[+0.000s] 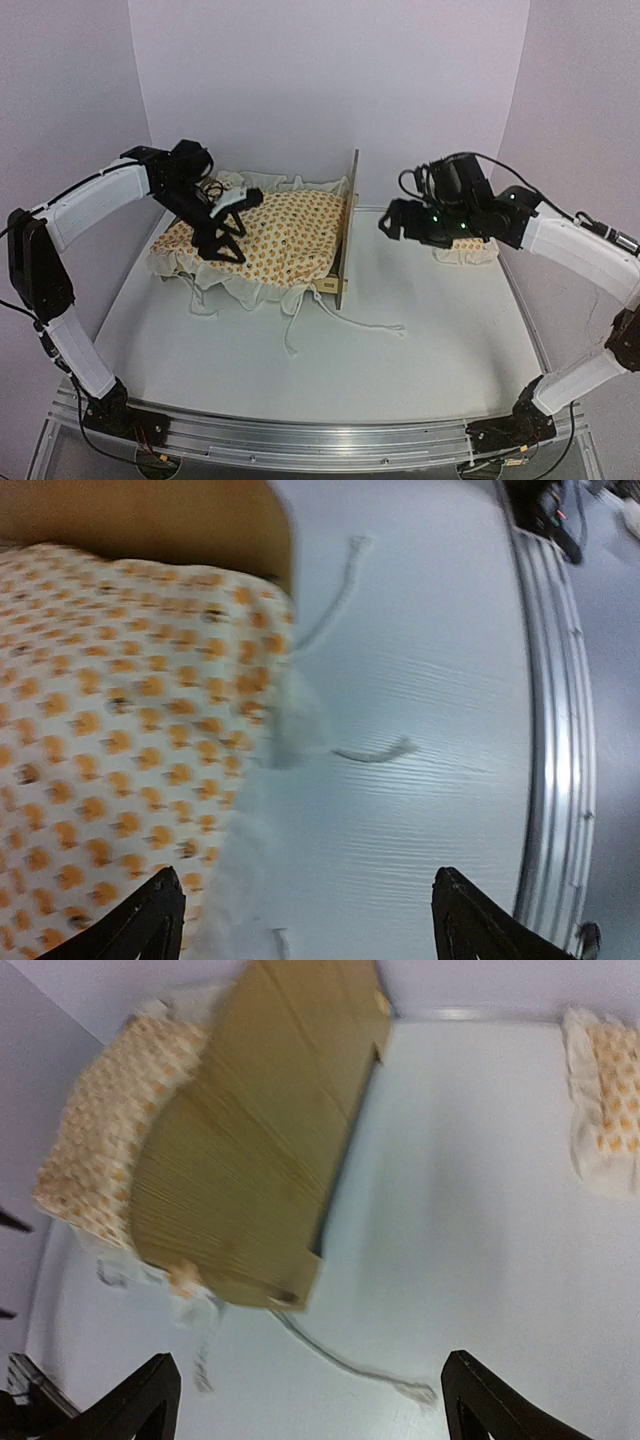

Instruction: Set up the pet bed

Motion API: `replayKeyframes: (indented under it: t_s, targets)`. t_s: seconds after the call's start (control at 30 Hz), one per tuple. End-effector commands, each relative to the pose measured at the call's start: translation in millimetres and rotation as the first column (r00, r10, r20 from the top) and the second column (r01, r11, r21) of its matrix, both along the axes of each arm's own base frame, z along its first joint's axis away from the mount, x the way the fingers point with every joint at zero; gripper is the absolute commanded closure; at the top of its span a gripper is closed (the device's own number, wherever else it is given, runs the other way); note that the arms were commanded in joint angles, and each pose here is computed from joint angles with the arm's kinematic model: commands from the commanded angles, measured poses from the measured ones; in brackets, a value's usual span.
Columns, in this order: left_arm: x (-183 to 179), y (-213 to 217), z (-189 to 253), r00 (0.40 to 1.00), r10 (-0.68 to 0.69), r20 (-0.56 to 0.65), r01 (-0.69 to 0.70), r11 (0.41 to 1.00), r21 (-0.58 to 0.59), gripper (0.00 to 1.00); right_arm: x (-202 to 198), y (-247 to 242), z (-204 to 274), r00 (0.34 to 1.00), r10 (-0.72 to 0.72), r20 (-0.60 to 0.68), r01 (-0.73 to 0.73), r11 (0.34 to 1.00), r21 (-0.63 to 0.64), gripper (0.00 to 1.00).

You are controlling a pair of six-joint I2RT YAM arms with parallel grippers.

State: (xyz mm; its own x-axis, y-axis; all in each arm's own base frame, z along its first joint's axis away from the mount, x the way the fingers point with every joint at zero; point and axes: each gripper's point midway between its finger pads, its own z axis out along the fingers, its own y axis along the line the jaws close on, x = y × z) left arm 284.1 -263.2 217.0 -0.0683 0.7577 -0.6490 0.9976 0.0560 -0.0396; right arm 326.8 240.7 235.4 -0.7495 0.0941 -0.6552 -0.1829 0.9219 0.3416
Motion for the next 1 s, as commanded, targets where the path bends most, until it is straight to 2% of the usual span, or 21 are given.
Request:
replayKeyframes:
  t_s: [0.0,0.1,0.2,0.3,0.47,0.7,0.73,0.8,0.97]
  targets:
    - [120.5,44.3,54.1,0.903,0.426,0.060,-0.417,0.900,-0.129,0.15,30.3,53.2,68.5,0.980,-0.064,0.188,0.063,0.998,0.011,0.10]
    - [181.6,91.5,64.2,0.754,0.652,0.079,-0.637,0.756,-0.151,0.15,48.7,89.1,75.4,0.973,-0.076,0.216,0.074,0.997,0.018,0.13]
    - [214.2,138.2,61.6,0.618,0.784,0.052,-0.769,0.618,-0.164,0.16,66.0,111.2,54.7,0.976,-0.102,0.193,0.104,0.995,0.002,0.17]
    - [225.1,166.6,58.6,0.548,0.834,0.056,-0.818,0.549,-0.174,0.17,78.9,119.8,38.1,0.971,-0.117,0.209,0.132,0.989,-0.062,0.18]
    - [223.1,174.4,59.4,0.546,0.826,0.138,-0.804,0.563,-0.189,0.18,89.6,126.3,18.2,0.973,-0.096,0.210,0.130,0.979,-0.155,0.32]
    - [210.3,168.7,51.1,0.590,0.796,0.134,-0.776,0.605,-0.182,0.21,89.2,94.0,3.1,0.954,-0.168,0.247,0.232,0.938,-0.256,0.52]
    - [208.8,167.5,49.6,0.596,0.793,0.127,-0.772,0.609,-0.182,0.21,90.1,89.9,1.4,0.952,-0.172,0.252,0.240,0.932,-0.271,0.59]
    - [207.0,165.3,48.8,0.603,0.789,0.114,-0.768,0.614,-0.185,0.22,92.3,82.9,-4.6,0.951,-0.182,0.250,0.253,0.923,-0.291,0.85]
    - [202.4,160.9,52.6,0.618,0.780,0.096,-0.757,0.624,-0.194,0.23,82.7,65.6,0.5,0.947,-0.195,0.255,0.270,0.912,-0.309,1.00]
